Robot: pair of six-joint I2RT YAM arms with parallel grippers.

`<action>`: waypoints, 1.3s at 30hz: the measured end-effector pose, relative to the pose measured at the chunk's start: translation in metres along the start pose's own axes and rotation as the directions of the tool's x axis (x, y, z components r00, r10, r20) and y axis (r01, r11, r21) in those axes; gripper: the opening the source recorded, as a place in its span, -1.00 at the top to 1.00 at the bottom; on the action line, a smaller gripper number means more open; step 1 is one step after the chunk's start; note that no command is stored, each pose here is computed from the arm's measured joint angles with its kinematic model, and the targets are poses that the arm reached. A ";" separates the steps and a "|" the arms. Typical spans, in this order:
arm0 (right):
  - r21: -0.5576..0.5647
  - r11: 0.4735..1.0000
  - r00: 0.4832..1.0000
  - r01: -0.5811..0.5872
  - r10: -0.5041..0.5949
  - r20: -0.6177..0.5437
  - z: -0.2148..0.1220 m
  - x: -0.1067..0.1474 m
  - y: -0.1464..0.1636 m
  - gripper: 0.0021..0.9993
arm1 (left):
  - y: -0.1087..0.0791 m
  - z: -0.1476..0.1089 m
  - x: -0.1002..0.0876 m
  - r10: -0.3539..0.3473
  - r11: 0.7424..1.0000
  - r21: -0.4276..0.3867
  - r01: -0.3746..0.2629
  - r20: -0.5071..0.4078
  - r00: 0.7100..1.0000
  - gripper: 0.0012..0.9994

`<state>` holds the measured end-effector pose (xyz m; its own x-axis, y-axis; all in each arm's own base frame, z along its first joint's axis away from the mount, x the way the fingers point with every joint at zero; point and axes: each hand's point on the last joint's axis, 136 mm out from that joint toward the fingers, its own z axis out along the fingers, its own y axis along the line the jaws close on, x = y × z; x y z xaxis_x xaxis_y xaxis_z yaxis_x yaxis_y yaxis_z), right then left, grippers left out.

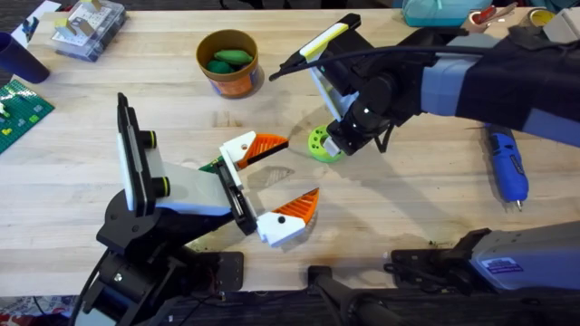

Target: Pick up the gripper from the table and insert it into the empty holder that is missing its gripper. Then pick up a screw, insert it into the mounting hole, and use the screwdriver to tighten it. Finally, clean up the table by picking up the vegetable and placing it into the bucket.

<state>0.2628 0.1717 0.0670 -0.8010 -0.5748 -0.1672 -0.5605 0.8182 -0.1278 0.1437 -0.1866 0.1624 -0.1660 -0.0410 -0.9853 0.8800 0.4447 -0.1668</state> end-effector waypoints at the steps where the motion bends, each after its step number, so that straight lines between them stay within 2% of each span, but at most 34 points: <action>1: -0.001 1.000 1.000 0.001 -0.001 -0.002 0.001 0.000 0.000 0.22 | 0.000 0.000 -0.002 -0.001 1.000 -0.002 0.001 0.000 1.000 -0.98; 6: -0.002 1.000 1.000 -0.023 0.023 -0.020 0.001 0.004 0.001 0.22 | 0.000 0.000 -0.002 -0.001 1.000 0.000 0.001 0.000 1.000 -0.98; 9: -0.001 0.998 0.997 -0.070 0.070 -0.043 -0.011 0.008 -0.001 0.22 | 0.000 0.000 -0.002 -0.002 1.000 0.000 0.002 0.000 1.000 -0.98; 15: -0.045 0.989 0.985 -0.138 0.142 0.099 -0.072 -0.011 -0.005 0.22 | 0.000 0.000 -0.002 -0.001 1.000 0.000 0.001 0.000 1.000 -0.98; 20: -0.087 0.979 0.971 -0.184 0.195 0.139 -0.109 0.007 0.001 0.22 | 0.000 0.000 -0.002 -0.002 1.000 0.000 0.002 0.000 1.000 -0.98; 24: -0.120 0.977 0.962 -0.174 0.194 0.192 -0.122 0.007 0.014 0.22 | 0.000 0.000 -0.002 -0.002 1.000 0.000 0.002 0.000 1.000 -0.98; 27: -0.115 0.984 0.968 -0.134 0.155 0.199 -0.087 0.007 0.034 0.22 | 0.000 0.000 -0.002 -0.002 1.000 0.000 0.002 0.000 1.000 -0.98; 32: -0.065 0.991 0.991 -0.118 0.122 0.063 -0.038 0.026 0.040 0.22 | 0.000 0.000 -0.002 -0.002 1.000 0.000 0.002 0.000 1.000 -0.98; 35: -0.030 0.993 0.992 -0.118 0.119 0.035 -0.025 0.026 0.037 0.22 | 0.000 0.000 -0.002 -0.002 1.000 0.000 0.002 0.000 1.000 -0.98; 39: 0.000 0.993 0.991 -0.121 0.121 0.053 -0.017 0.018 0.034 0.22 | 0.000 0.000 -0.002 -0.001 1.000 0.000 0.001 0.000 1.000 -0.98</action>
<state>0.2259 0.1895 0.0759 -0.8507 -0.4711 -0.2333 -0.4593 0.8819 -0.1063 0.1435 -0.1865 0.1648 -0.1672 -0.0417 -0.9850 0.8797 0.4448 -0.1682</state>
